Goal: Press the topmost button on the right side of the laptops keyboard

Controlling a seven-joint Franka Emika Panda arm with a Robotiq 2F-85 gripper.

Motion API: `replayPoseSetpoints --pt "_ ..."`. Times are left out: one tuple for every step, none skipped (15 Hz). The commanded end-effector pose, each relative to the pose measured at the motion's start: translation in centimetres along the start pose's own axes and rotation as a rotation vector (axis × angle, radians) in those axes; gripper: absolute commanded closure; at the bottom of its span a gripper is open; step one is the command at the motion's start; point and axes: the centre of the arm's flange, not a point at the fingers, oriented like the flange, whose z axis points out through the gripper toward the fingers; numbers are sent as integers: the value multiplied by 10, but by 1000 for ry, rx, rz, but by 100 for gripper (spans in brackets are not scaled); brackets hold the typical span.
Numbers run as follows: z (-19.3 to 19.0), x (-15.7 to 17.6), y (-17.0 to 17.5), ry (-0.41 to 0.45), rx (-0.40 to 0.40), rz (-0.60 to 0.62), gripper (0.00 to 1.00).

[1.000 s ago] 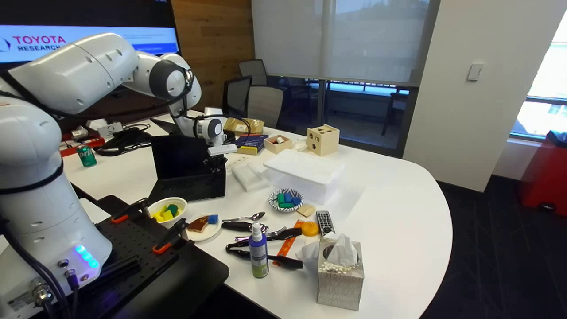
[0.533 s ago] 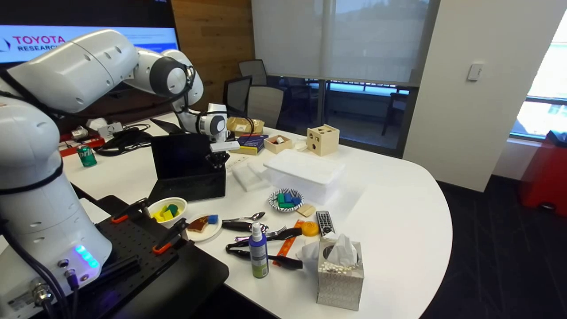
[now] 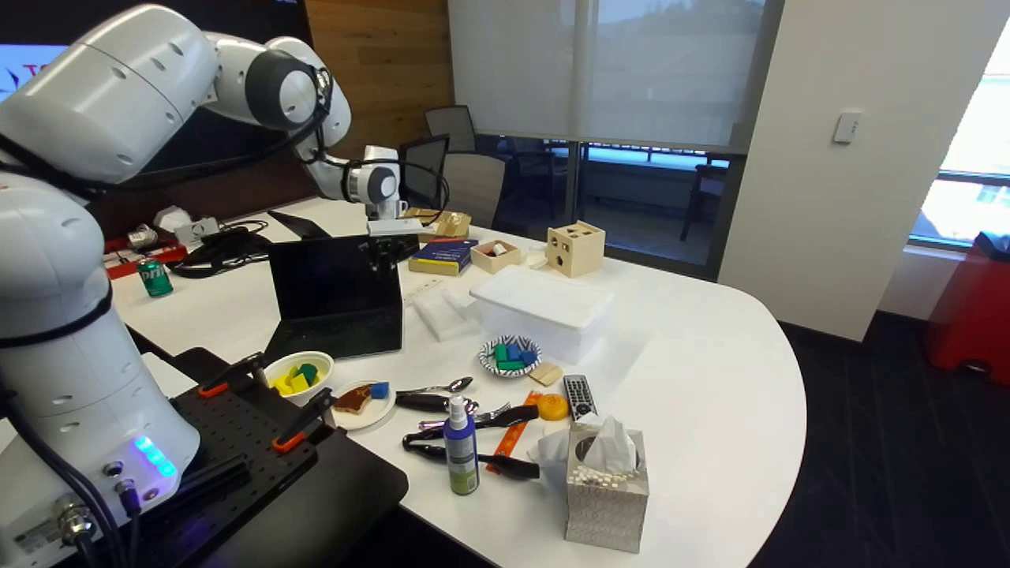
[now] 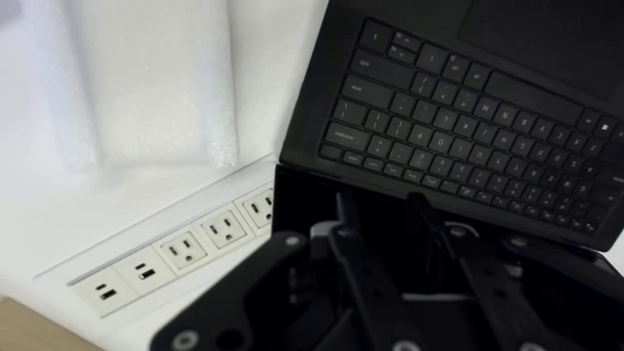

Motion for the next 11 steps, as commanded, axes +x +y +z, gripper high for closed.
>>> replayPoseSetpoints --pt "-61 -36 -25 -94 -17 87 35" --pt "-75 -44 -28 -102 -23 106 29" --pt "-87 -51 -31 -117 -36 128 20" --pt "-104 -58 -35 -121 -49 139 14" --pt "-117 -64 -39 -124 -65 147 7" --pt "-132 -70 -42 -126 -86 155 1" --pt "-144 -76 -46 -123 -103 159 0" --pt "-156 -82 -50 -119 -121 169 0" --pt "-166 -86 -53 -117 -132 171 0" --pt "-174 -91 -55 -116 -143 172 0" --pt "-180 -94 -57 -119 -154 172 0"
